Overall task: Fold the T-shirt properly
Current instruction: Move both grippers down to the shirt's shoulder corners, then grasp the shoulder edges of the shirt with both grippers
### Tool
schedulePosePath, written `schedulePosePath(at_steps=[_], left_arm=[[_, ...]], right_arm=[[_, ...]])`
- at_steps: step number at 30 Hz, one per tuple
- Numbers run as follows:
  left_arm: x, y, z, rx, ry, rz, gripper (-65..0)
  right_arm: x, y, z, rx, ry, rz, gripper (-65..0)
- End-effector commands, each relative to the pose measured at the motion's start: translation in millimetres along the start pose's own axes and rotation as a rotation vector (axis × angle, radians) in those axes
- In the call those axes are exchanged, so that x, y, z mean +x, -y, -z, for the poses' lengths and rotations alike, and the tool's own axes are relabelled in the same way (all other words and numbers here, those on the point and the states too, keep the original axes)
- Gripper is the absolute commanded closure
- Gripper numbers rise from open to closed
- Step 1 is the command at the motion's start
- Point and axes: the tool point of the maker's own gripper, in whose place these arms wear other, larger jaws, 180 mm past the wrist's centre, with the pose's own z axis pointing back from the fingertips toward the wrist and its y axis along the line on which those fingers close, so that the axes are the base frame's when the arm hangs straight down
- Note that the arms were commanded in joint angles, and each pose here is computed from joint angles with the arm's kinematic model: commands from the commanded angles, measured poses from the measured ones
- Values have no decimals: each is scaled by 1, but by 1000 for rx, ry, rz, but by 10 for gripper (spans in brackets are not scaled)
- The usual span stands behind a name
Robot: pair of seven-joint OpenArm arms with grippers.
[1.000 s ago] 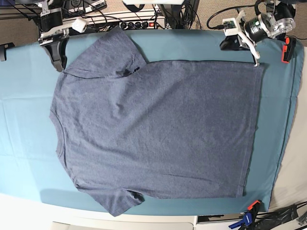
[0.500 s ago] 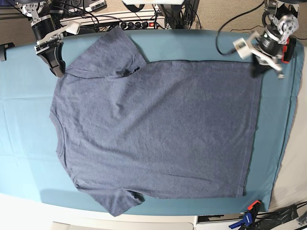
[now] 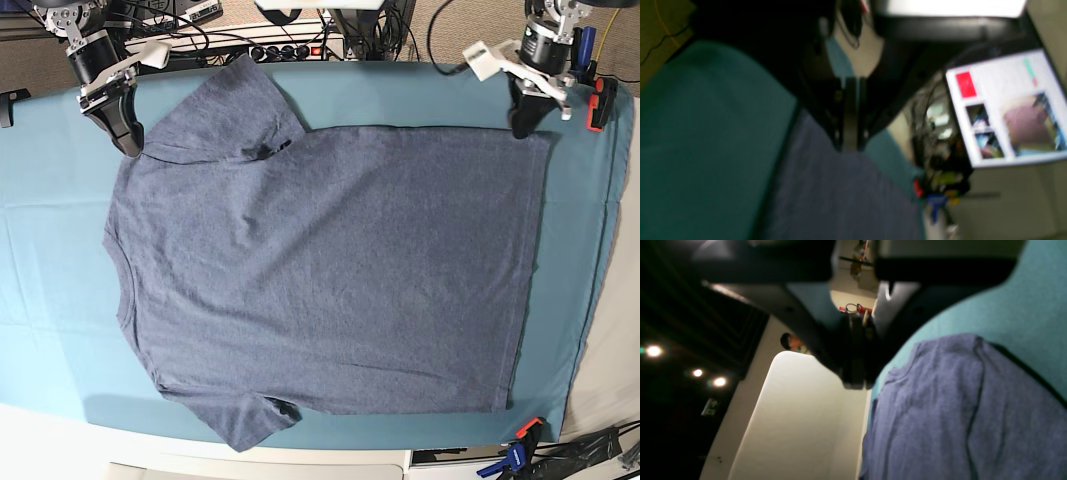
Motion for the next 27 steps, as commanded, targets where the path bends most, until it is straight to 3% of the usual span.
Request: schedulePosePath(at_steps=[1,6,12,17,21,25,27], left_arm=[[4,-1,-1,-16,26,23,0],[11,42,-8,-261,88,66,0],[15,40,-6,-257,112,64,0],[16,55,-11,-343,119,70,-56],[17,55,-11,-347,126,68,-57],[22,55,-10,-357,130,-79,-57],[20,53,-9,-353,115,-88,-57]], right_arm=[[-1,10,2,-32,15,-12,0],[11,-3,2,43,85,-9,0],[31,-12,4,69,132,29,0],[24,-15,17,56,8,69,0],[29,-16,26,46,-19,97,0],[37,-17,30,42,-10,113,0],[37,-17,30,43,-11,114,0]])
